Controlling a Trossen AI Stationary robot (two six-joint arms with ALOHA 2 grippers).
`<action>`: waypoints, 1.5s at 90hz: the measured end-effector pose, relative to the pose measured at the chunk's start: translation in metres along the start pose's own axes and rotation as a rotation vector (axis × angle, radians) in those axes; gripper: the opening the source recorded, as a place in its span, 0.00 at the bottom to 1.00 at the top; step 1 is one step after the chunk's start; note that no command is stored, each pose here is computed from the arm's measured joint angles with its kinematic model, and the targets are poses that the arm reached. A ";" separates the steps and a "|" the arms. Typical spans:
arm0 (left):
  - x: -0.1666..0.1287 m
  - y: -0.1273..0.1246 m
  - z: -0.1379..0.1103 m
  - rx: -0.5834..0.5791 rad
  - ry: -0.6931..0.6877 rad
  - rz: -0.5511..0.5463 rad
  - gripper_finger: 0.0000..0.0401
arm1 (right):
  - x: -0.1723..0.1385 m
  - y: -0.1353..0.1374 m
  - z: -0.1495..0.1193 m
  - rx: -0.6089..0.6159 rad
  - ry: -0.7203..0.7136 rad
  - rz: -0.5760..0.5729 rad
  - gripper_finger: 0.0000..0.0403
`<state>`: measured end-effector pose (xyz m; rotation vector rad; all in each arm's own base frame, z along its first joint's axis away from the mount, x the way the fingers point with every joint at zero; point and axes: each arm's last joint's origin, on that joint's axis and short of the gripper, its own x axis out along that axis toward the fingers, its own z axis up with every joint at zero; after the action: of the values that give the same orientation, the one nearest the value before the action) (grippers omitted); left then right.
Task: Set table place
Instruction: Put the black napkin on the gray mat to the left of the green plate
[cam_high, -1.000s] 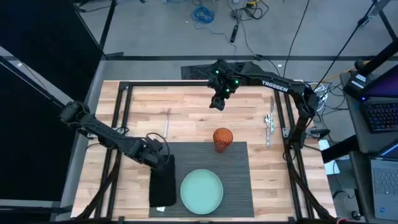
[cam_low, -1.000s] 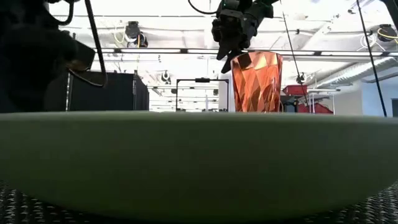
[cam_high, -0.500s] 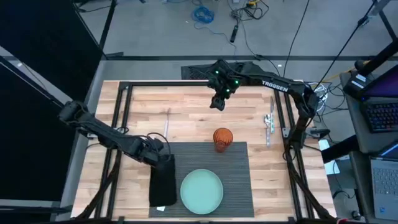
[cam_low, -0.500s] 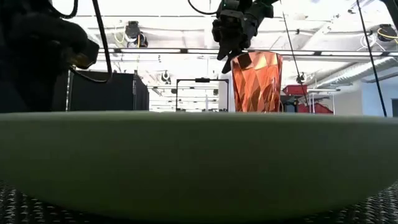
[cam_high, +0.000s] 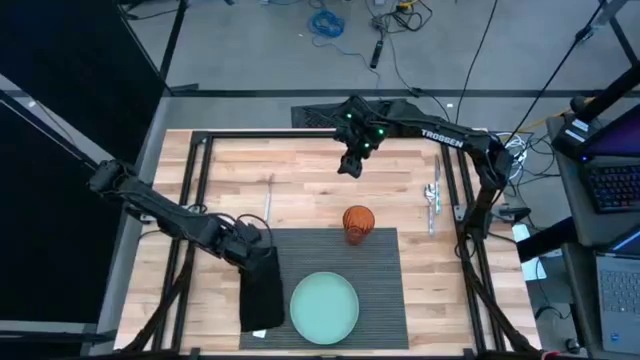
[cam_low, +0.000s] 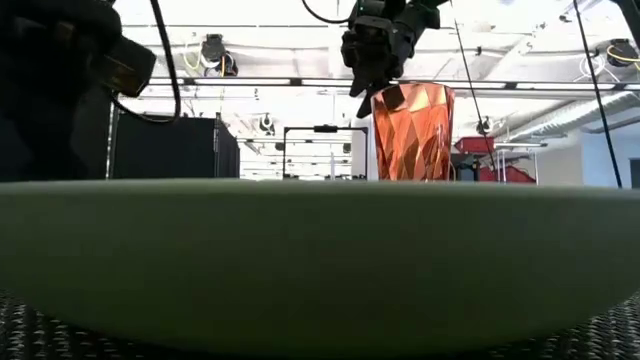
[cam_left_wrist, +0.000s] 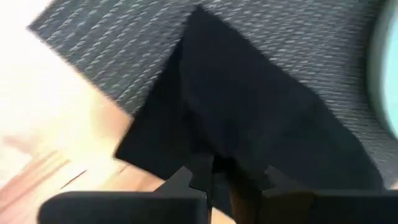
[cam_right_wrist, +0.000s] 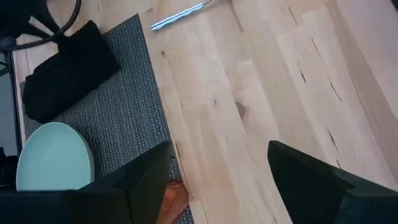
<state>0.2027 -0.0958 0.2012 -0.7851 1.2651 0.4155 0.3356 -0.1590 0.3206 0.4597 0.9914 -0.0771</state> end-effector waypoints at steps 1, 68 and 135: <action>0.000 0.000 0.000 0.005 -0.001 -0.003 0.10 | 0.000 0.000 0.000 -0.001 0.000 0.000 0.63; -0.017 -0.015 -0.012 0.020 0.064 -0.033 0.35 | -0.001 -0.003 0.000 -0.036 0.002 -0.004 0.63; 0.022 -0.067 -0.088 -0.337 0.195 -0.179 0.35 | -0.004 -0.011 -0.002 -0.032 0.009 -0.016 0.63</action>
<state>0.1934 -0.2077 0.1913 -1.2397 1.3079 0.4192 0.3287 -0.1690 0.3196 0.4232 1.0034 -0.0732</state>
